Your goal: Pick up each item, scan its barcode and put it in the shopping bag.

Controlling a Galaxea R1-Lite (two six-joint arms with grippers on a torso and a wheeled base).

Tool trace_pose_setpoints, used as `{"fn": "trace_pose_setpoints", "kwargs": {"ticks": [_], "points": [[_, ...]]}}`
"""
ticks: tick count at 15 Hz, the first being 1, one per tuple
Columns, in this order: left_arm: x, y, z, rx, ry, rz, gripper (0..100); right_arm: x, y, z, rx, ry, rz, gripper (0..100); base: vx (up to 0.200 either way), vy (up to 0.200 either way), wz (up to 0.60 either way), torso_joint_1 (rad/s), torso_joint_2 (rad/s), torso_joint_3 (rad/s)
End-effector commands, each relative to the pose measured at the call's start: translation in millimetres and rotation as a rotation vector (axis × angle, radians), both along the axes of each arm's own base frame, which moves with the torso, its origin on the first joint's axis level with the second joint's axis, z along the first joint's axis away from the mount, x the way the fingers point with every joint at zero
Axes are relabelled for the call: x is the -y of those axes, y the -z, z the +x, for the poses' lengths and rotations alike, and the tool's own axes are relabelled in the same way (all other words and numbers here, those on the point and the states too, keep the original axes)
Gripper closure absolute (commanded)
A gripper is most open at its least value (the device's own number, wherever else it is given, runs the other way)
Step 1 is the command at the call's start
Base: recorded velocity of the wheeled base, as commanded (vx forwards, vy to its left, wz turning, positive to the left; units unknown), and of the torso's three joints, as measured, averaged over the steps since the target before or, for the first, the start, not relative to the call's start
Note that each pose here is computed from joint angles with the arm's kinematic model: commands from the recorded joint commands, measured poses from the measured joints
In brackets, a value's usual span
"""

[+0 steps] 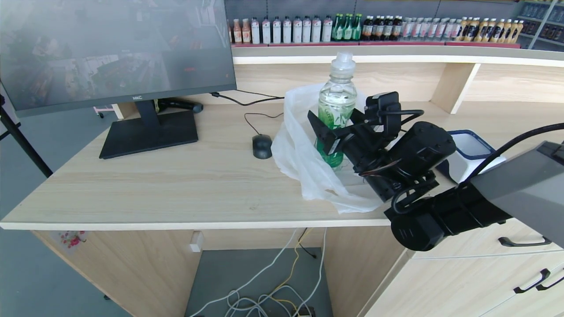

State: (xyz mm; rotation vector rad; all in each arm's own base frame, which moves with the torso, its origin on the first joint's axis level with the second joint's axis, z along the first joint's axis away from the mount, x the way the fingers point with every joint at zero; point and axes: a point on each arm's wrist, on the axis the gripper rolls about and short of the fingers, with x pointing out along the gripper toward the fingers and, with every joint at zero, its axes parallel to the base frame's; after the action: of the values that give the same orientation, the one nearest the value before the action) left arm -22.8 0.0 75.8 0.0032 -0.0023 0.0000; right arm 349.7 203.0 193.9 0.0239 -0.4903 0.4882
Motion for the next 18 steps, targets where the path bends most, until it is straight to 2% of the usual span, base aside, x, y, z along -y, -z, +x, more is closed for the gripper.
{"fn": "trace_pose_setpoints", "kwargs": {"ticks": [1,9,14,18], "points": [[0.0,0.0,0,0.001,0.0,0.0,0,1,-3,-3,0.0,-0.002,0.004,0,0.0,0.0,0.0,0.0,0.0,0.0],[0.0,0.0,0,0.001,0.0,0.0,0,28,-22,-48,-0.013,-0.011,0.022,0,0.0,0.0,0.0,0.0,0.0,0.0],[0.0,0.0,0,0.001,0.0,0.0,0,65,-23,-110,-0.072,-0.01,0.009,0,0.0,0.0,0.0,0.0,0.0,0.0],[0.0,0.0,0,0.001,0.0,0.003,0,84,-20,-144,-0.075,0.002,0.012,0,0.0,0.0,0.0,0.0,0.0,0.0]]}}
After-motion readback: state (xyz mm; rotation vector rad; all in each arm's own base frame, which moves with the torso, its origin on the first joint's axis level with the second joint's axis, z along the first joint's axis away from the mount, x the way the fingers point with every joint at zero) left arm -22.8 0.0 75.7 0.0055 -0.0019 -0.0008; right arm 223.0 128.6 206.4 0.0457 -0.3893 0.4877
